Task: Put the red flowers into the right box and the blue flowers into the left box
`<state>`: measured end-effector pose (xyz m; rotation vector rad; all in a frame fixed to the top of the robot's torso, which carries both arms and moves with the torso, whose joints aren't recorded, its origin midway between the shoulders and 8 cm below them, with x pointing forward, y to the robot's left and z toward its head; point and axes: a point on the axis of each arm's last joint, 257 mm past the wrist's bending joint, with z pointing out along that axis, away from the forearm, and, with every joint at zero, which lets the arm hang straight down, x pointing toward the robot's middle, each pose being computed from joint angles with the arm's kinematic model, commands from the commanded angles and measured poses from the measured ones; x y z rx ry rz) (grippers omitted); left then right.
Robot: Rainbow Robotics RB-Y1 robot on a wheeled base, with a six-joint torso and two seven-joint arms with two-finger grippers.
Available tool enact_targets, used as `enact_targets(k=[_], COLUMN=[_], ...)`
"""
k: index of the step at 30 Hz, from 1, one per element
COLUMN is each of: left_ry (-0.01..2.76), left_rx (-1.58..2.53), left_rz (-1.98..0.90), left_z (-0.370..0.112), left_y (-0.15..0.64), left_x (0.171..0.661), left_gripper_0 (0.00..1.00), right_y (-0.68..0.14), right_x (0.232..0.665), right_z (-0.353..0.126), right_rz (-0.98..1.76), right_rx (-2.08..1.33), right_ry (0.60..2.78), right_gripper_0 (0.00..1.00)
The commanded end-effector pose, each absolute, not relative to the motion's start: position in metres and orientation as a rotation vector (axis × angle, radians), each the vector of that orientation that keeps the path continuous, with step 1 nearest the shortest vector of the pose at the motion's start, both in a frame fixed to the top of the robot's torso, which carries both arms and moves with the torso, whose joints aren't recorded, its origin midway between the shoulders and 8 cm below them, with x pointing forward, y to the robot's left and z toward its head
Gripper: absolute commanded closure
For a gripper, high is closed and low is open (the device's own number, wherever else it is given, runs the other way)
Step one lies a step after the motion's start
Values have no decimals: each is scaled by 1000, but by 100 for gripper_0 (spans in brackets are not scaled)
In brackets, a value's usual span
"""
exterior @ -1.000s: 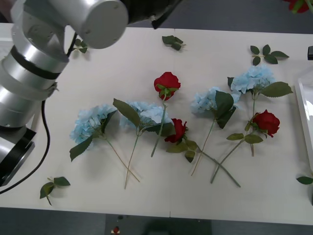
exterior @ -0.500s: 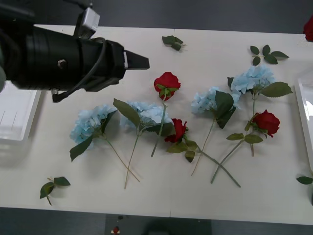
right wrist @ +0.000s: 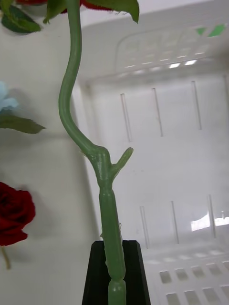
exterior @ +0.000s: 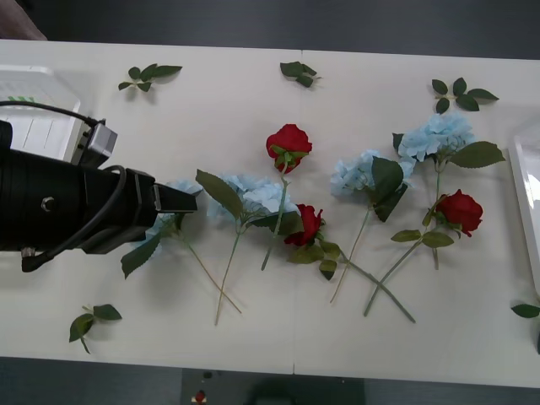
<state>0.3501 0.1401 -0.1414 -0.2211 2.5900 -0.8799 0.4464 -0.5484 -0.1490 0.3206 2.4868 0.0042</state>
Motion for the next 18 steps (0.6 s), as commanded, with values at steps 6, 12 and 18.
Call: enact_targets(k=[6,12,18], left_ry=[2689,2691,2684], left_rx=[-362,-366,-388], left_rz=[-846,-719,-662], left_z=[-188,-216,-239], left_y=[153,164,170], left_x=[321,325,335], left_gripper_0=[0,0,0], right_y=[-605,-624,-657], right_x=[428,422,415], right_z=[-162,-194,-211], right_rz=[-218,-274,-333], right_rx=[350,379,436], right_ry=[2427,2369,2331], right_gripper_0=[100,100,100])
